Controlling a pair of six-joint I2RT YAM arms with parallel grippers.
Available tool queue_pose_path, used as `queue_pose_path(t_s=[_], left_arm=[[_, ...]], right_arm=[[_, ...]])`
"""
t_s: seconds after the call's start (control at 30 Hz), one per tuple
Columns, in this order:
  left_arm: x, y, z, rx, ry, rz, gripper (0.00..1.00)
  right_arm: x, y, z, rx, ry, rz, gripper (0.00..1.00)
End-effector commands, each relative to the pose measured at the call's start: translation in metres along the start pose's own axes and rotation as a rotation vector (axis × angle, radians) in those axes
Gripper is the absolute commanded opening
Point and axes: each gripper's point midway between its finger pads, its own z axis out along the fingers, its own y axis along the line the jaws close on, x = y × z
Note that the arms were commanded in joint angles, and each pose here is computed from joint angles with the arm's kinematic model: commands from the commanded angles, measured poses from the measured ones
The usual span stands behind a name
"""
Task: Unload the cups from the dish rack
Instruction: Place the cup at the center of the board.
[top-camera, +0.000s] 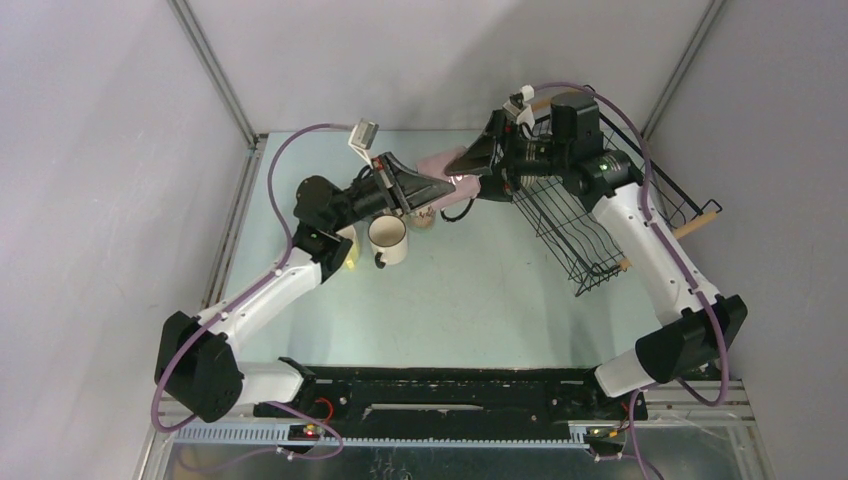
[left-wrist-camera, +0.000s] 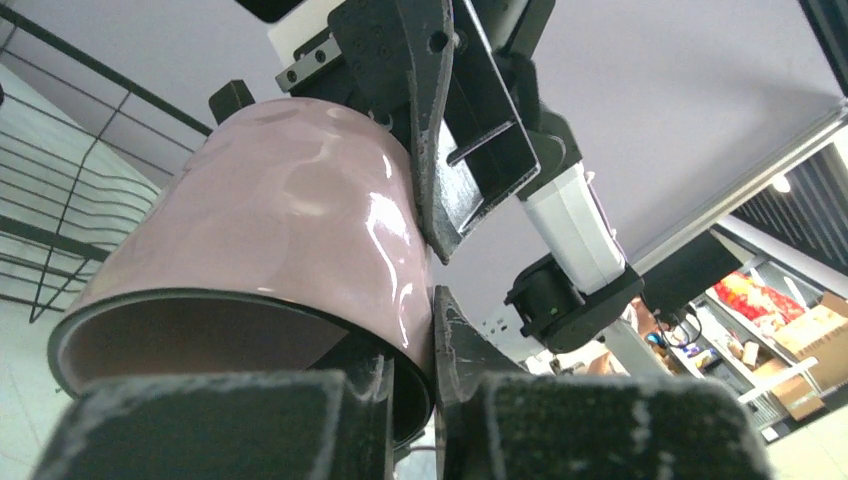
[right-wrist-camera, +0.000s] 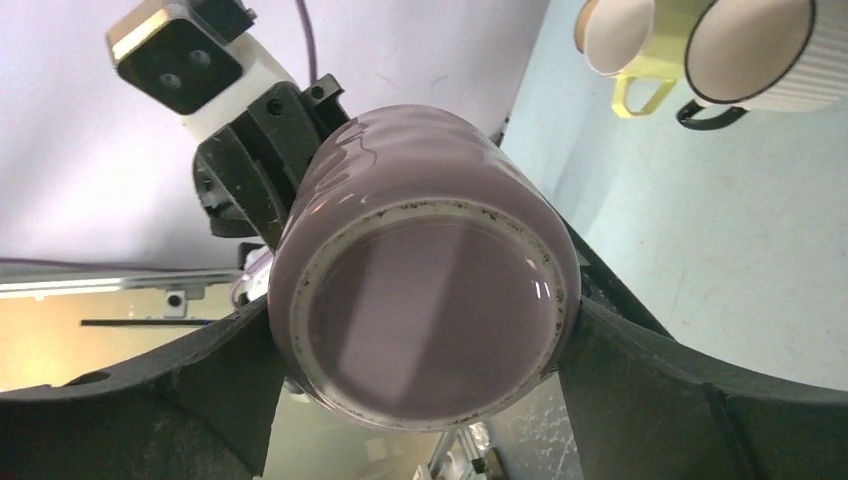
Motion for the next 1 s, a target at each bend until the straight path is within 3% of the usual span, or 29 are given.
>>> queue_pose_path(t_s=[0.0,0.77,0.97], left_arm=[[0.0,-0.003,-0.001,0.016,-0.016,0.032,0.0],[0.005,0.004,-0.004,-0.024,-0.002,0.042,0.0],[0.012,0.026,-0.006,-0.134,0.051,0.051,0.0]], right_arm=[[0.008,0.006,-0.009,0.068,-0.066,-0.125,1.0],[0.027,0.002,-0.043,0.064,-0.21,-0.182,1.0],[0.027,-0.007,-0.058,0.145,-0.28,-0.207,1.0]])
